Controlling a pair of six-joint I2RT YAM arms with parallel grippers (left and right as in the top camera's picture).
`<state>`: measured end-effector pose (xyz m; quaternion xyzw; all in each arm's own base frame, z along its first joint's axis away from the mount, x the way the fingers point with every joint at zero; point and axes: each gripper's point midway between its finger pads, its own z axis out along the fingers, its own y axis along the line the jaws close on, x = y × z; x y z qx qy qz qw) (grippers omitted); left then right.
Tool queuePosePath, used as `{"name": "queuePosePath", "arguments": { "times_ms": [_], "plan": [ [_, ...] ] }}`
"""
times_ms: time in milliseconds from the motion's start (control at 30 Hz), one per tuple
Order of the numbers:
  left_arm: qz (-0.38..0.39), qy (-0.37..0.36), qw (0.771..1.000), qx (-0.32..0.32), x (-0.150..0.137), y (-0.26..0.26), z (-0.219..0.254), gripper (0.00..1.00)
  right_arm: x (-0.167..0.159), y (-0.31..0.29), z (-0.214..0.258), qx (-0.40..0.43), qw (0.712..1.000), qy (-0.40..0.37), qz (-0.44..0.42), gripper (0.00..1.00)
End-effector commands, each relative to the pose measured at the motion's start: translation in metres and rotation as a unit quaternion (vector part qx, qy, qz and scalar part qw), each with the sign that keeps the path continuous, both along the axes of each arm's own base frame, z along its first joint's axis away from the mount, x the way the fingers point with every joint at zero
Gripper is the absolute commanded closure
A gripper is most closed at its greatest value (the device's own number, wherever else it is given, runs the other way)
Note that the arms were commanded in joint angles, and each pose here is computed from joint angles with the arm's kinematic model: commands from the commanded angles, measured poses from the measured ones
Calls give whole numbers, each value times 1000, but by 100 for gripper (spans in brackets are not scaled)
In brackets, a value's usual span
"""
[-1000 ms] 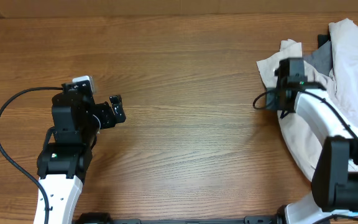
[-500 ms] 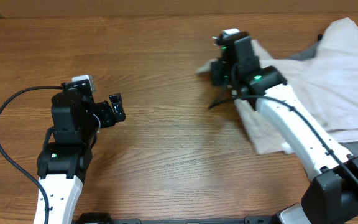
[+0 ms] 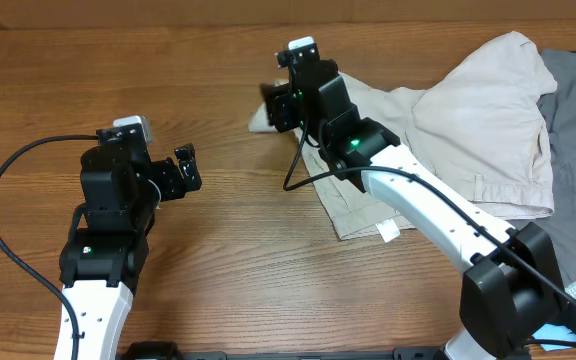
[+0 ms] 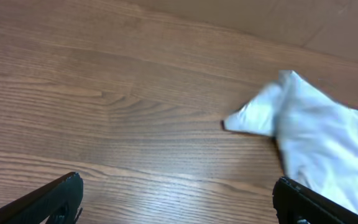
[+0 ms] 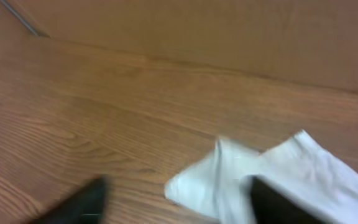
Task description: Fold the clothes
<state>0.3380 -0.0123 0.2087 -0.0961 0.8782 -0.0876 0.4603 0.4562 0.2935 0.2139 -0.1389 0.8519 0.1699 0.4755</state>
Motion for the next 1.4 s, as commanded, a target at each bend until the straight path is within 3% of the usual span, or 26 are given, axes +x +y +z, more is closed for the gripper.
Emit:
{"name": "queuePosePath", "arguments": {
  "times_ms": [0,167,400,567,833,1267,1367],
  "plan": [
    [-5,-12,1000,0,5,0,10,0,9,-35,20,-17,998,-9,-56,0],
    [10,-6,999,-47,4,-5,10,0,-10,-102,19,-60,991,54,-105,0],
    [-55,39,988,-140,6,-45,-8,0,-51,-215,24,-87,964,144,-206,0],
    [-127,144,962,-196,4,-132,-63,0,-82,-284,14,-91,933,211,-278,0],
    [-91,311,896,-303,-31,-242,-141,0,-103,-325,1,-64,900,267,-339,0],
    [-115,356,871,-318,-62,-318,-203,0,-110,-334,-2,-57,892,282,-348,0],
    [-133,342,871,-326,-60,-329,-200,24,-110,-334,-2,-57,892,282,-348,0]
  ]
}}
